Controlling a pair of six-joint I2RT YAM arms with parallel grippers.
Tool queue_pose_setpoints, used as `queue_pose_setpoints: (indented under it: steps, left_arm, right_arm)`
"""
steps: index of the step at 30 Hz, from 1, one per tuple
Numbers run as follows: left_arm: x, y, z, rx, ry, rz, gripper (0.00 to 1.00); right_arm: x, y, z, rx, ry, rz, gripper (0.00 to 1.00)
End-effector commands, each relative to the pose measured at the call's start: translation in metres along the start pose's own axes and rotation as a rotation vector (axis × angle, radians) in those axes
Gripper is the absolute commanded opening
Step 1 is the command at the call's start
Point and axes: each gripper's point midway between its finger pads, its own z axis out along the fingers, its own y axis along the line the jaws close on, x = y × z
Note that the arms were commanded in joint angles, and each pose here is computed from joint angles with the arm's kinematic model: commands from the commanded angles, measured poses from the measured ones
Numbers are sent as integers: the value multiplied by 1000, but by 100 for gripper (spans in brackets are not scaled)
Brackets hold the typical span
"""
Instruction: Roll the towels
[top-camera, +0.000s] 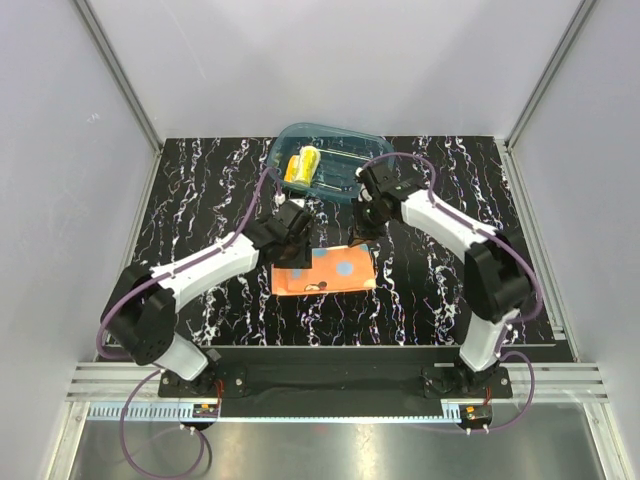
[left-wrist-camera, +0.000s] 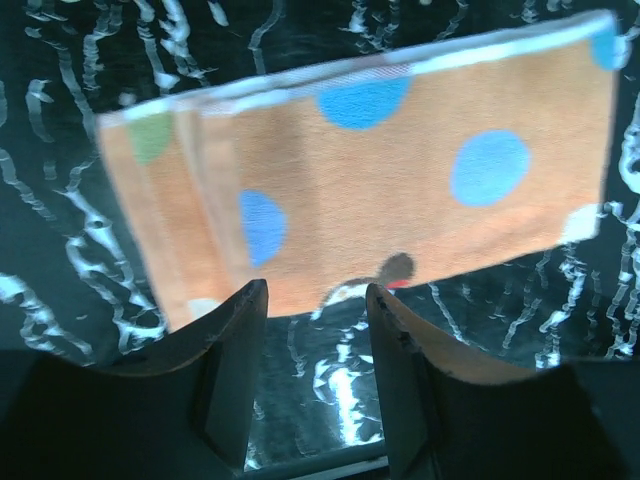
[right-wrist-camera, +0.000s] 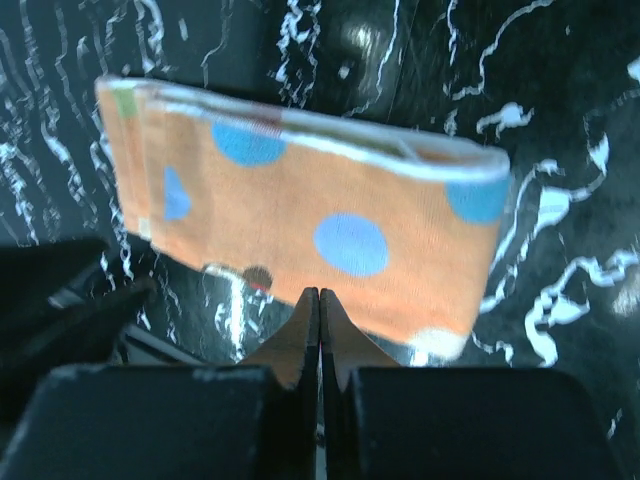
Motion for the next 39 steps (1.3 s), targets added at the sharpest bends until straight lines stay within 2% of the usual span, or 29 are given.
queue_pose_setpoints:
  steps: [1, 7, 12, 21, 24, 29, 30, 31, 35, 39]
  left_arm:
    - [7, -19, 6, 98, 2, -53, 48]
    - [30, -14, 34, 83, 72, -64, 47]
    - [44, -5, 53, 46, 105, -52, 46]
    - [49, 36, 75, -51, 136, -50, 44]
    - [40, 52, 73, -76, 124, -48, 44]
    - [28, 65, 69, -114, 122, -22, 43]
    - [29, 68, 67, -135, 128, -16, 43]
    - [23, 67, 64, -134, 114, -17, 43]
    - [10, 66, 50, -152, 81, -27, 43]
    - [-7, 58, 30, -130, 42, -35, 43]
  right_arm:
    - [-12, -7, 19, -20, 38, 21, 0]
    - [-13, -50, 54, 44, 84, 104, 0]
    - [3, -81, 75, 77, 140, 159, 0]
    - [45, -91, 82, 70, 196, 207, 0]
    - [49, -87, 80, 39, 196, 219, 0]
    - [32, -73, 71, -5, 163, 188, 0]
    - [30, -72, 68, -3, 163, 187, 4]
    - [25, -68, 63, -11, 148, 173, 15]
    - [5, -52, 36, -30, 92, 138, 39]
    - [4, -41, 8, -49, 74, 116, 48]
